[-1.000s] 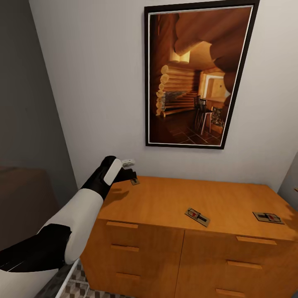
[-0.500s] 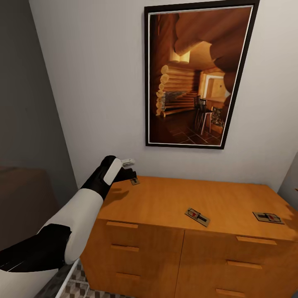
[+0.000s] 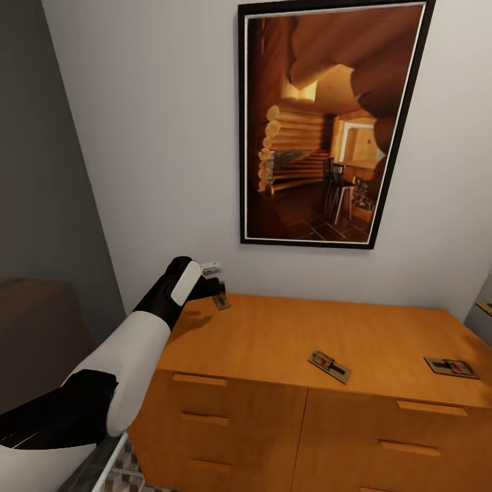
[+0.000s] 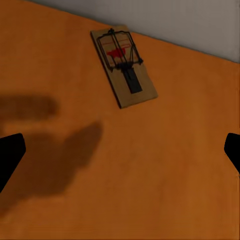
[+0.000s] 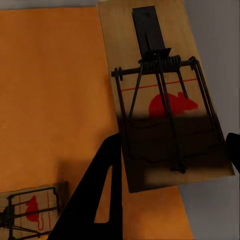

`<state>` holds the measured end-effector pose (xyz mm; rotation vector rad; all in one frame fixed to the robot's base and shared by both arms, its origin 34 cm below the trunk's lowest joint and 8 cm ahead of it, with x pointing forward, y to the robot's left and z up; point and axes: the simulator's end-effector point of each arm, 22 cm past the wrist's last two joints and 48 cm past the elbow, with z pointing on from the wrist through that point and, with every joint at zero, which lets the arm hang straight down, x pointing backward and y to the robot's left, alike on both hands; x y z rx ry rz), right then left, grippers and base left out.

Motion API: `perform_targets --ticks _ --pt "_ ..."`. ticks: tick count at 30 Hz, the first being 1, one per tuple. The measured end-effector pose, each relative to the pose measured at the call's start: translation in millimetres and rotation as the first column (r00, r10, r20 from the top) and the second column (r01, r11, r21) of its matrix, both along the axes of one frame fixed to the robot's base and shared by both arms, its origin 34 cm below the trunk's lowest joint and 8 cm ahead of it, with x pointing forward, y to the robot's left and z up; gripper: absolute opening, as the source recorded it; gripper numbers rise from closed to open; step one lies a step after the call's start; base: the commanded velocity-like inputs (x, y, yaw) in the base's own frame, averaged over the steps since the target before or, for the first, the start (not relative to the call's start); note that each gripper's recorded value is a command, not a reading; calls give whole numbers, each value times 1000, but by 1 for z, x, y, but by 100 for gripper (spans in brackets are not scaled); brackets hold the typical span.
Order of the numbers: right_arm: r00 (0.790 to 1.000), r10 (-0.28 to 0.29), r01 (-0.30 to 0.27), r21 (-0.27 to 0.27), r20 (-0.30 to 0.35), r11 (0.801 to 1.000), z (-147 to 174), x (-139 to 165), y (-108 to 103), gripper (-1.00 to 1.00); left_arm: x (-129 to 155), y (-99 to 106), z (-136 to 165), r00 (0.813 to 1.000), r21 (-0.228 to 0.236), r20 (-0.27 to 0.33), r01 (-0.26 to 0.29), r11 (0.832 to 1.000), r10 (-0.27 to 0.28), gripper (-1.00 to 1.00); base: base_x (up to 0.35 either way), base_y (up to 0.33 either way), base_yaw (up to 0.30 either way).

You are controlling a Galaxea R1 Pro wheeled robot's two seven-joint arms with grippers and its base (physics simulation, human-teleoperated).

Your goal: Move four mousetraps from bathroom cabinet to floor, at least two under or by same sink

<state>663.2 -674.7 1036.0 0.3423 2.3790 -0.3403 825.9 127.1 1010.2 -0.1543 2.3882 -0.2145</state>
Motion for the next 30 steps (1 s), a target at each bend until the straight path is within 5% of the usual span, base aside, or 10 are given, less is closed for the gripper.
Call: perform_targets --ticks 30 --pt "1000 11 -11 -20 6 1000 6 3 2 -100 -1 -1 -4 1000 -1 -8 1 1000 -1 100 70 0 0"
